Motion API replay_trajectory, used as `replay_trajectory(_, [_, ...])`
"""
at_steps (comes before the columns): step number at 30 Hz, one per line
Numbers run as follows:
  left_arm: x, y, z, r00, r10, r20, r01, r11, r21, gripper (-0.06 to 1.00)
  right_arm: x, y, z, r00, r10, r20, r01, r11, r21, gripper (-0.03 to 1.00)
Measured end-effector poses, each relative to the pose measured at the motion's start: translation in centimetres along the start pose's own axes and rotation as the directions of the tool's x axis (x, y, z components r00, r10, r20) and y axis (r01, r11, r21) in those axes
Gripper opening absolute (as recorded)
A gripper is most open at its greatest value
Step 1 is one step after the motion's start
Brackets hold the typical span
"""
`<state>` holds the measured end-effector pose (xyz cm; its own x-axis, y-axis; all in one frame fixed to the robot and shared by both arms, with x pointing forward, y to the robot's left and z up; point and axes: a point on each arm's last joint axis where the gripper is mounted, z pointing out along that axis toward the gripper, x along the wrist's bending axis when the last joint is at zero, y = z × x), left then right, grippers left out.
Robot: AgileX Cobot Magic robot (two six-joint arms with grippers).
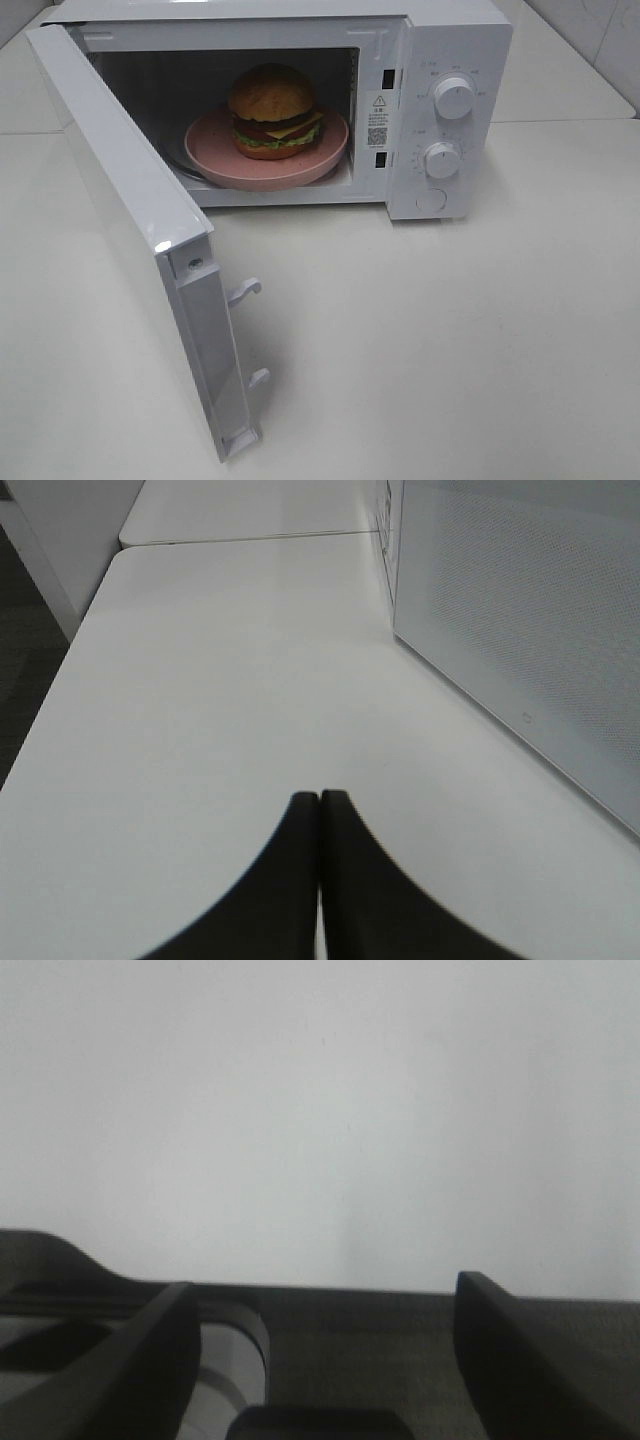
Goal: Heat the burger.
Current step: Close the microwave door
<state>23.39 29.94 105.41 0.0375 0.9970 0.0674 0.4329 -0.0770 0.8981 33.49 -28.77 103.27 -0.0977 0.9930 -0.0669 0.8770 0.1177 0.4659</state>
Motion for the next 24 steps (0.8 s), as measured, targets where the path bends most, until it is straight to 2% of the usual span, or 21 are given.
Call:
replay_trajectory(2, [0.0, 0.0, 0.0, 1.000, 0.000, 0.000, 0.000, 1.000, 0.000, 0.00, -0.1, -0.7, -0.6, 1.000, 0.004, -0.010, -0.005, 0.996, -0.084, 0.67])
replay_trajectory(3, [0.0, 0.0, 0.0, 1.000, 0.000, 0.000, 0.000, 1.000, 0.000, 0.00, -0.1, -0.7, -0.6, 1.000, 0.004, -0.010, -0.005, 0.996, -0.084, 0.67])
replay_trajectory(5, [0.0, 0.0, 0.0, 1.000, 0.000, 0.000, 0.000, 1.000, 0.000, 0.00, -0.1, -1.2, -1.5, 1.000, -0.005, -0.025, 0.001, 0.988, -0.151, 0.67])
replay_trajectory(6, [0.0, 0.0, 0.0, 1.000, 0.000, 0.000, 0.000, 1.000, 0.000, 0.00, -0.1, -1.2, -1.5, 1.000, -0.005, -0.025, 0.001, 0.988, -0.151, 0.67])
replay_trajectory(7, [0.0, 0.0, 0.0, 1.000, 0.000, 0.000, 0.000, 1.000, 0.000, 0.00, -0.1, -1.6, -2.2, 0.999, -0.013, -0.041, 0.004, 0.978, -0.208, 0.67])
replay_trajectory(11, [0.0, 0.0, 0.0, 1.000, 0.000, 0.000, 0.000, 1.000, 0.000, 0.00, -0.2, -2.4, -3.1, 0.998, -0.023, -0.053, 0.007, 0.960, -0.280, 0.65])
replay_trajectory(12, [0.0, 0.0, 0.0, 1.000, 0.000, 0.000, 0.000, 1.000, 0.000, 0.00, -0.3, -3.1, -3.9, 0.998, -0.025, -0.059, 0.003, 0.939, -0.343, 0.64])
replay_trajectory(14, [0.0, 0.0, 0.0, 1.000, 0.000, 0.000, 0.000, 1.000, 0.000, 0.00, -0.3, -3.4, -4.2, 0.998, -0.027, -0.060, 0.003, 0.930, -0.368, 0.63])
replay_trajectory(16, [0.0, 0.0, 0.0, 1.000, 0.000, 0.000, 0.000, 1.000, 0.000, 0.00, -0.5, -4.4, -5.2, 0.998, -0.023, -0.064, -0.009, 0.893, -0.450, 0.60])
replay_trajectory(17, [0.0, 0.0, 0.0, 1.000, 0.000, 0.000, 0.000, 1.000, 0.000, 0.00, -0.5, -4.4, -5.2, 0.998, -0.023, -0.064, -0.009, 0.893, -0.450, 0.60])
replay_trajectory(18, [0.0, 0.0, 0.0, 1.000, 0.000, 0.000, 0.000, 1.000, 0.000, 0.00, -0.7, -5.2, -5.7, 0.998, -0.020, -0.067, -0.017, 0.866, -0.500, 0.58])
replay_trajectory(19, [0.0, 0.0, 0.0, 1.000, 0.000, 0.000, 0.000, 1.000, 0.000, 0.00, -0.7, -5.2, -5.7, 0.998, -0.020, -0.067, -0.017, 0.866, -0.500, 0.58])
replay_trajectory(20, [0.0, 0.0, 0.0, 1.000, 0.000, 0.000, 0.000, 1.000, 0.000, 0.00, -0.8, -6.0, -6.2, 0.997, -0.017, -0.071, -0.025, 0.836, -0.548, 0.57])
replay_trajectory(22, [0.0, 0.0, 0.0, 1.000, 0.000, 0.000, 0.000, 1.000, 0.000, 0.00, -0.8, -6.3, -6.4, 0.997, -0.017, -0.072, -0.026, 0.825, -0.565, 0.56])
replay_trajectory(24, [0.0, 0.0, 0.0, 1.000, 0.000, 0.000, 0.000, 1.000, 0.000, 0.00, -1.0, -7.2, -6.9, 0.997, -0.014, -0.077, -0.036, 0.785, -0.618, 0.55])
